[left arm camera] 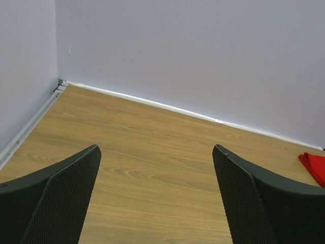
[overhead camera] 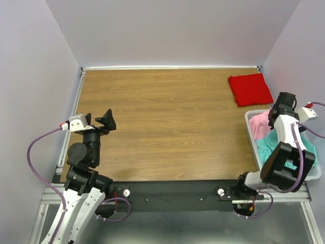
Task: Fold and stack the t-shirts
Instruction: Grab the tshirt from the pile, then move the tshirt to the center of the board, then flatten the tshirt out
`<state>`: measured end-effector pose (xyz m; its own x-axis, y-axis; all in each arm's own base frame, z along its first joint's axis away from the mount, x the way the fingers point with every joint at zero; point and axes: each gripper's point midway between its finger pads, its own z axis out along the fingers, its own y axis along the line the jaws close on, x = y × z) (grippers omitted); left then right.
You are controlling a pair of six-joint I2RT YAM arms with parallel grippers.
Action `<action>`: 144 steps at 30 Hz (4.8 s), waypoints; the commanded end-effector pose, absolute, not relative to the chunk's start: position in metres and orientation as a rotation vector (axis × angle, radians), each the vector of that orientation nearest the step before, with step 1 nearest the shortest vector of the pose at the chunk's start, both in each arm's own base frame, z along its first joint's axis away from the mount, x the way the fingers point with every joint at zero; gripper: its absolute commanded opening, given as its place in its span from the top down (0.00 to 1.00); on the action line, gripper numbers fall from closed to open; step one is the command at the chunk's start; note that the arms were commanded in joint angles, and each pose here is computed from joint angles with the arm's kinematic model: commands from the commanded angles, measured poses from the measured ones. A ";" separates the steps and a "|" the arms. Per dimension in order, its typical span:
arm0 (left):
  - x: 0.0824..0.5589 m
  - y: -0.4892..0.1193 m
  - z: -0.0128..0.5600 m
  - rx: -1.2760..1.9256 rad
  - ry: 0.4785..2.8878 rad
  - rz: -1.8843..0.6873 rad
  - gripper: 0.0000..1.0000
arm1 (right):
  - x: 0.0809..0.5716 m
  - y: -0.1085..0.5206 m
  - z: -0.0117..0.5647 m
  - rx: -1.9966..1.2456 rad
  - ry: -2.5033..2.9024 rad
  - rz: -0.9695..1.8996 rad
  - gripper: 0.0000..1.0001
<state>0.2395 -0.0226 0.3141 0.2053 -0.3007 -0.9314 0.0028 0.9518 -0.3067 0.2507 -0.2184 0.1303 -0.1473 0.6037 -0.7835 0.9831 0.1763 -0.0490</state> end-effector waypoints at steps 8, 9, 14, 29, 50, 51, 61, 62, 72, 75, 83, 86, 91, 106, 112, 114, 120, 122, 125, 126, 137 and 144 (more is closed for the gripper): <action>0.242 -0.022 0.313 -0.255 1.351 -0.201 0.02 | 0.255 -0.224 0.092 1.574 1.889 -0.693 0.69; 0.243 -0.023 0.312 -0.256 1.355 -0.201 0.02 | 0.255 -0.224 0.102 1.559 1.870 -0.683 0.84; 0.245 -0.025 0.309 -0.247 1.369 -0.202 0.02 | 0.255 -0.227 0.160 1.433 1.789 -0.663 0.99; 0.254 -0.029 0.300 -0.239 1.414 -0.191 0.02 | 0.374 -0.070 0.393 0.718 1.575 0.101 0.99; 0.260 -0.027 0.290 -0.253 1.448 -0.160 0.02 | 0.404 0.283 0.546 -0.439 1.368 0.740 0.99; 0.260 -0.027 0.290 -0.254 1.451 -0.158 0.02 | 0.406 0.280 0.533 -0.434 1.392 0.716 0.99; 0.263 -0.028 0.287 -0.250 1.462 -0.158 0.02 | 0.334 0.178 0.272 -0.238 1.923 0.387 0.78; 0.263 -0.029 0.286 -0.248 1.465 -0.162 0.02 | 0.316 0.156 0.276 -0.173 1.905 0.346 0.68; 0.279 -0.044 0.273 -0.216 1.529 -0.193 0.02 | 0.267 0.153 0.215 -0.232 2.082 0.424 0.23; 0.282 -0.046 0.264 -0.218 1.566 -0.193 0.02 | 0.277 0.193 0.194 -0.374 2.184 0.568 0.25; 0.286 -0.042 0.261 -0.242 1.583 -0.162 0.02 | 0.325 0.260 0.115 -0.394 2.380 0.700 0.30; 0.285 -0.042 0.256 -0.236 1.603 -0.156 0.02 | 0.340 0.262 0.088 -0.313 2.447 0.651 0.30; 0.286 -0.042 0.255 -0.229 1.606 -0.151 0.02 | 0.350 0.246 0.055 -0.233 2.515 0.513 0.30; 0.380 -0.114 0.225 -0.025 1.879 -0.250 0.02 | 0.332 0.233 0.075 -0.261 2.488 0.562 0.25; 0.449 -0.148 0.172 0.071 2.141 -0.214 0.04 | 0.327 0.223 0.080 -0.243 2.468 0.525 0.25; 0.467 -0.153 0.145 0.091 2.230 -0.183 0.04 | 0.326 0.223 0.076 -0.243 2.478 0.521 0.25; 0.468 -0.149 0.069 0.079 2.476 -0.123 0.07 | 0.320 0.229 0.058 -0.245 2.540 0.560 0.25; 0.459 -0.149 0.059 0.075 2.507 -0.149 0.07 | 0.320 0.227 0.053 -0.241 2.552 0.543 0.25; 0.434 -0.142 0.040 0.058 2.567 -0.149 0.07 | 0.318 0.225 0.047 -0.259 2.563 0.528 0.25; 0.419 -0.138 0.035 0.056 2.596 -0.148 0.07 | 0.318 0.224 0.044 -0.263 2.568 0.523 0.25; 0.284 -0.119 0.011 -0.020 2.787 -0.267 0.07 | 0.315 0.188 0.017 -0.187 2.642 0.393 0.25; 0.223 -0.119 0.048 -0.115 2.727 -0.436 0.07 | 0.310 0.171 0.009 -0.128 2.694 0.394 0.25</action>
<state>0.2610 -0.1153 0.0347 -0.9069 -0.0712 -0.4152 0.0290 0.9728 -0.2300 0.3261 0.1858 0.0276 -0.8777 -0.0197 -0.4788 -0.1772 0.9417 0.2861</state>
